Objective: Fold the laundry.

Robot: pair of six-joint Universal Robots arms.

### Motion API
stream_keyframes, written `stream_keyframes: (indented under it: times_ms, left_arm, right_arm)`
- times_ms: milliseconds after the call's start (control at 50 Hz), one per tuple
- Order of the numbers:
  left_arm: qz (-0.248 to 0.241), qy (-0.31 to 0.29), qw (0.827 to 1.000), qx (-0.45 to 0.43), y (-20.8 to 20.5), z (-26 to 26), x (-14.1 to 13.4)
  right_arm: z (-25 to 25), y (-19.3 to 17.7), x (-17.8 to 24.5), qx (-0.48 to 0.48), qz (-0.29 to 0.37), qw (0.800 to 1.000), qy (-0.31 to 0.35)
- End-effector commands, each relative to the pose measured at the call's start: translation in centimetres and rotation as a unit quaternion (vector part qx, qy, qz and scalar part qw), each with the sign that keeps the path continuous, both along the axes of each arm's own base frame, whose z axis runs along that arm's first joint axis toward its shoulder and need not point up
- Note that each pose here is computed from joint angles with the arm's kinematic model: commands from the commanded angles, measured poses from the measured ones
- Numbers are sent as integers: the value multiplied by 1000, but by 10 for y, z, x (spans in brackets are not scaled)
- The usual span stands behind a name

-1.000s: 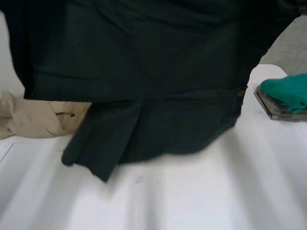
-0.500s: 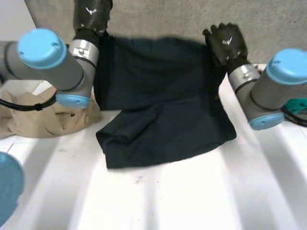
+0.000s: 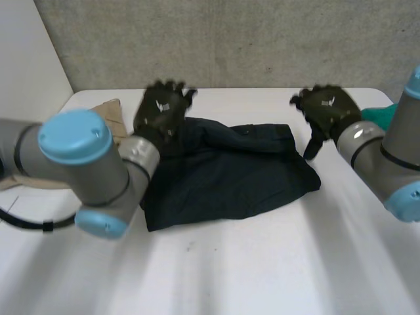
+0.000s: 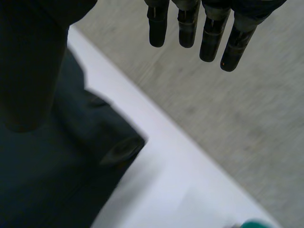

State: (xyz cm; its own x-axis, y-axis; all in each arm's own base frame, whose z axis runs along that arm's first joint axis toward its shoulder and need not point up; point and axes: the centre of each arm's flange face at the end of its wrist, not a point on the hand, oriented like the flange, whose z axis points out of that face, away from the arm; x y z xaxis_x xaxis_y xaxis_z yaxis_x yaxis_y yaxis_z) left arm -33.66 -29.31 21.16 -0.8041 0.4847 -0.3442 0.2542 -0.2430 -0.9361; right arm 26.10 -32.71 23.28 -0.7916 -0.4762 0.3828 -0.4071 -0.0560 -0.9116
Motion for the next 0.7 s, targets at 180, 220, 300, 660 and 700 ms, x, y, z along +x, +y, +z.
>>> stream_keyframes:
  times_ms: [180,220,300,660,700]
  left_arm:
    - [-7,-75,990,121,38,-81,13]
    - [-5,-89,986,142,45,-87,19]
    - [-6,-101,981,165,59,-84,27]
    - [17,-119,970,211,72,-89,41]
    - [33,-121,969,212,67,-91,45]
  right_arm:
    - [-60,21,-16,93,24,992,80]
    - [-65,18,-19,97,27,992,81]
    - [-81,12,-18,105,58,990,81]
    - [-119,-18,-12,69,87,989,95]
    - [-119,-19,-11,63,88,990,94]
